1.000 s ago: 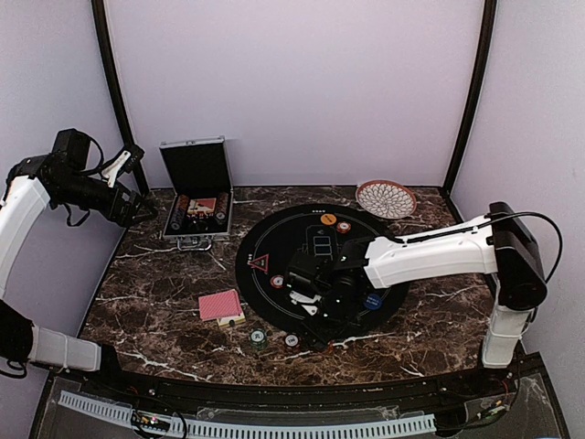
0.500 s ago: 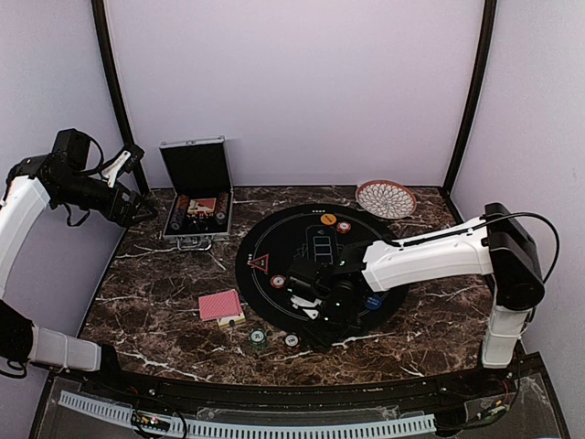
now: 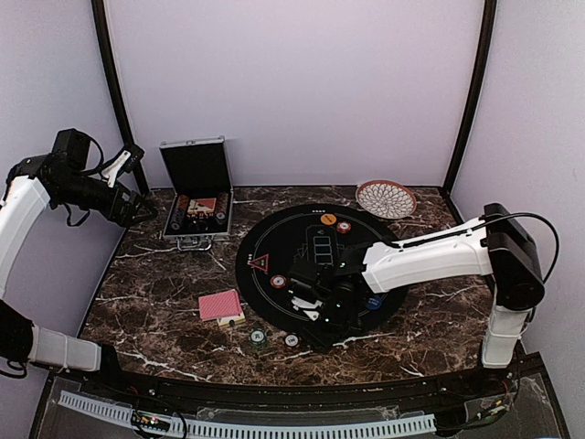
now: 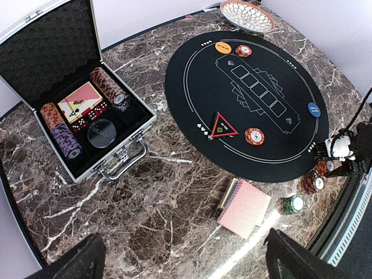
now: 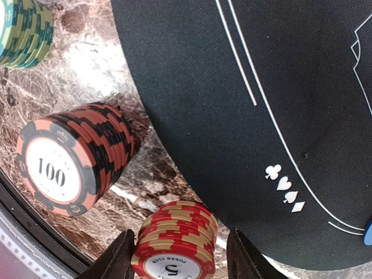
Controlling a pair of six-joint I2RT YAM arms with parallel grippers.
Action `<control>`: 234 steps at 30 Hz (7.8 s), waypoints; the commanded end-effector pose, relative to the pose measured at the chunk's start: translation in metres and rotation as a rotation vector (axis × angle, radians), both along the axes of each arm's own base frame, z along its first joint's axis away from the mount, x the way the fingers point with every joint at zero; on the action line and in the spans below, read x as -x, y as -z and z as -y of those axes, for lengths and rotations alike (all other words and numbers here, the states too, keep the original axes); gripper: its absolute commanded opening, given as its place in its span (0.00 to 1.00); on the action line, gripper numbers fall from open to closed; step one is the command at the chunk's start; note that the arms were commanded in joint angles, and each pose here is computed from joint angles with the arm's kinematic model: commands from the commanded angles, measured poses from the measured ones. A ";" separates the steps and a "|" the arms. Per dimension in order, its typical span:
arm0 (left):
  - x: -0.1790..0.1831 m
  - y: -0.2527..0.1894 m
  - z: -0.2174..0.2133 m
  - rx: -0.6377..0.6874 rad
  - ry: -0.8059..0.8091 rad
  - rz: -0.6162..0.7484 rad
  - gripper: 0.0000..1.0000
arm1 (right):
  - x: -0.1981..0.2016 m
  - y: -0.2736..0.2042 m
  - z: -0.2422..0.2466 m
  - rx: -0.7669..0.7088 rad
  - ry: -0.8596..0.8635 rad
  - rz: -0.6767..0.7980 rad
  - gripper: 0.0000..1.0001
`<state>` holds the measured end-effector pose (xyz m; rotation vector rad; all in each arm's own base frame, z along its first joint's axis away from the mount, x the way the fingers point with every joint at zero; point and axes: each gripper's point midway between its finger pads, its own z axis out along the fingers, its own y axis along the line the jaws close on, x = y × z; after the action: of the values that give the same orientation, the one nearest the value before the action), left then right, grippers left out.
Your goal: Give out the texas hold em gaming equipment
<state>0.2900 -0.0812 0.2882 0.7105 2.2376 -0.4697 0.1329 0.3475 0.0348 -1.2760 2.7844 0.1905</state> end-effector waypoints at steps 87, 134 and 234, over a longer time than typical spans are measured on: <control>0.007 -0.016 0.004 0.015 0.020 0.019 0.99 | -0.067 -0.064 0.024 -0.094 0.200 0.156 0.57; 0.008 -0.021 0.004 0.011 0.024 0.032 0.99 | 0.001 -0.012 -0.069 -0.102 -0.099 -0.002 0.61; 0.010 -0.023 0.004 0.007 0.030 0.044 0.99 | -0.239 -0.039 -0.108 -0.229 0.266 0.258 0.14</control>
<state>0.2871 -0.0823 0.2983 0.7183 2.2234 -0.4712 0.3569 0.4431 0.0732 -0.8557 2.6149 0.2609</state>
